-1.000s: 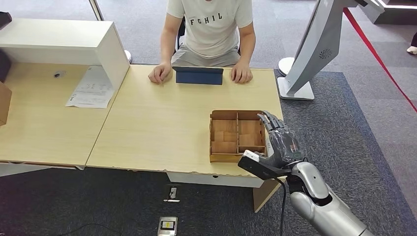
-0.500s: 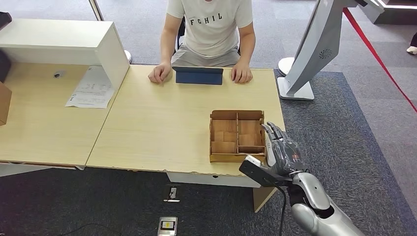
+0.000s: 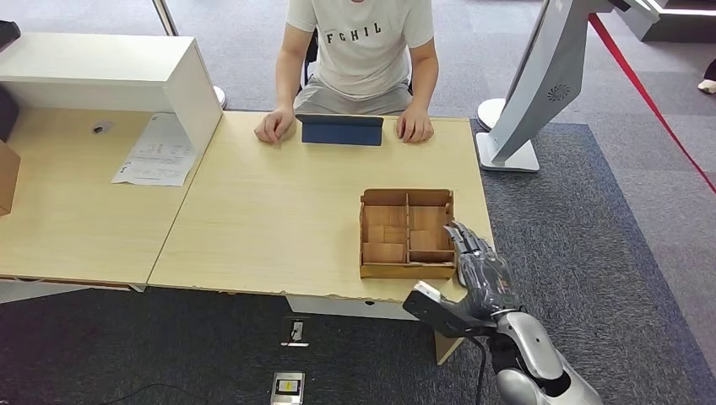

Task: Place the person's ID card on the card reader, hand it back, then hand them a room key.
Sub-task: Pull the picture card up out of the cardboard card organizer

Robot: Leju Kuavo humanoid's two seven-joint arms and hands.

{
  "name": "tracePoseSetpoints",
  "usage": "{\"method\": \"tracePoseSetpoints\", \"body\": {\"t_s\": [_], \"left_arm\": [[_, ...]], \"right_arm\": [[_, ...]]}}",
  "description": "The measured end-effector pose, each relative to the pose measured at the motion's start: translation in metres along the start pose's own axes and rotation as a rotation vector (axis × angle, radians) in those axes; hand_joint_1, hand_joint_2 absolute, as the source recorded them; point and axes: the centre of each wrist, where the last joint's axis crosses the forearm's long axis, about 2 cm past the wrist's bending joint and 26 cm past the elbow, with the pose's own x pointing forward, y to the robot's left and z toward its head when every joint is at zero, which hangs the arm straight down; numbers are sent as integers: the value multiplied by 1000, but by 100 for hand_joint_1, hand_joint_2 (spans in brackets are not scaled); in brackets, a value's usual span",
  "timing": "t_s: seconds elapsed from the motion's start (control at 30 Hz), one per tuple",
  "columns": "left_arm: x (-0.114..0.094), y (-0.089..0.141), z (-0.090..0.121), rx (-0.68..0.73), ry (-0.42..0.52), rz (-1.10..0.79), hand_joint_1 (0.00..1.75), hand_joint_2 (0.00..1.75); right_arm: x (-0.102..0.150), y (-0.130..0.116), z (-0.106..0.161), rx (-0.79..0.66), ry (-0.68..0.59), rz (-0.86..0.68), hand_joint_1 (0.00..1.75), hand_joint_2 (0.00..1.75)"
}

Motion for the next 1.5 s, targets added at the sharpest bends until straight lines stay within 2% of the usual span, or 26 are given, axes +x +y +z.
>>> {"method": "tracePoseSetpoints", "body": {"t_s": [0.57,1.3,1.5], "left_arm": [[2,-1,0,-10,-4,-3,0,0],[3,-3,0,-10,-6,-9,0,0],[3,-3,0,-12,-7,-16,0,0]], "right_arm": [[27,8,-3,-29,-31,98,0,175],[10,21,-15,29,45,89,0,175],[12,23,-18,29,45,105,0,175]]}}
